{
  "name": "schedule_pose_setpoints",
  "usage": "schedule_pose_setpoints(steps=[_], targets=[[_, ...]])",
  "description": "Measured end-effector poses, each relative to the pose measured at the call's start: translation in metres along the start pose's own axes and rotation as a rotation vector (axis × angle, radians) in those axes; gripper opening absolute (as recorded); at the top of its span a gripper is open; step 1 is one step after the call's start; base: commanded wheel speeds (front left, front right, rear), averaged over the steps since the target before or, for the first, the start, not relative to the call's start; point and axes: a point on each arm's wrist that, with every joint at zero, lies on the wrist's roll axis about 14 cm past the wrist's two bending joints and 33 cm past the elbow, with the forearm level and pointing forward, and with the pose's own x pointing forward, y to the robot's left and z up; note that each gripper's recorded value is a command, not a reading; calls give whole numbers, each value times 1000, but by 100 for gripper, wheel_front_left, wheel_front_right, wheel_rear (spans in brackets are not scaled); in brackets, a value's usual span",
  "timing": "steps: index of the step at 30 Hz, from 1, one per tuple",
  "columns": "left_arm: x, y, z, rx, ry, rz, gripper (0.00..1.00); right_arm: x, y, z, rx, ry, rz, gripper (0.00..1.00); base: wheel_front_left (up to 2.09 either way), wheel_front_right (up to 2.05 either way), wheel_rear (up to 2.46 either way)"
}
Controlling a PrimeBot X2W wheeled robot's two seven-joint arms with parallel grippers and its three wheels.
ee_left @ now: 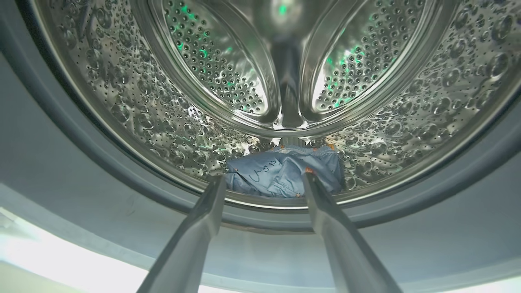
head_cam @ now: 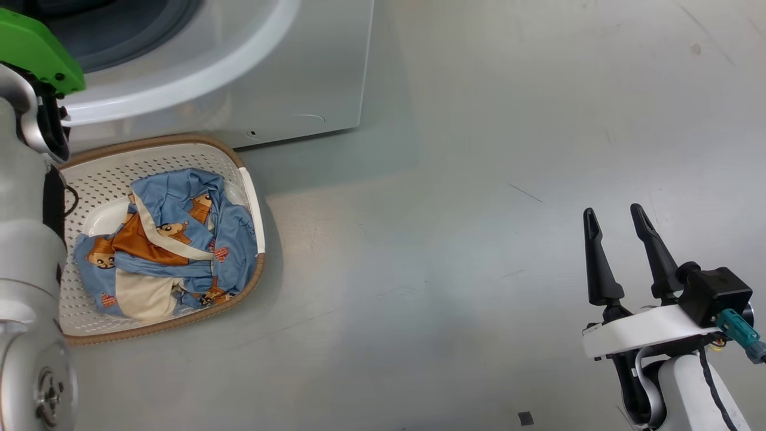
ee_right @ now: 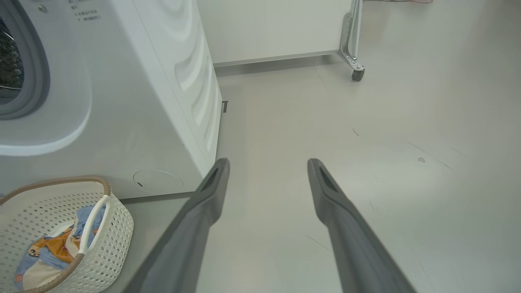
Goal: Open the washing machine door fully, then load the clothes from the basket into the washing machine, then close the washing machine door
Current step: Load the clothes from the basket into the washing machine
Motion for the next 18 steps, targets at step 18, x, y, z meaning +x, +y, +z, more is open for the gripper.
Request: schedule_pose_setpoints(steps=[18], targets=[[-66, -3, -35, 28, 77, -63, 100, 2, 20, 28, -31, -79, 84, 100, 0, 0, 0]])
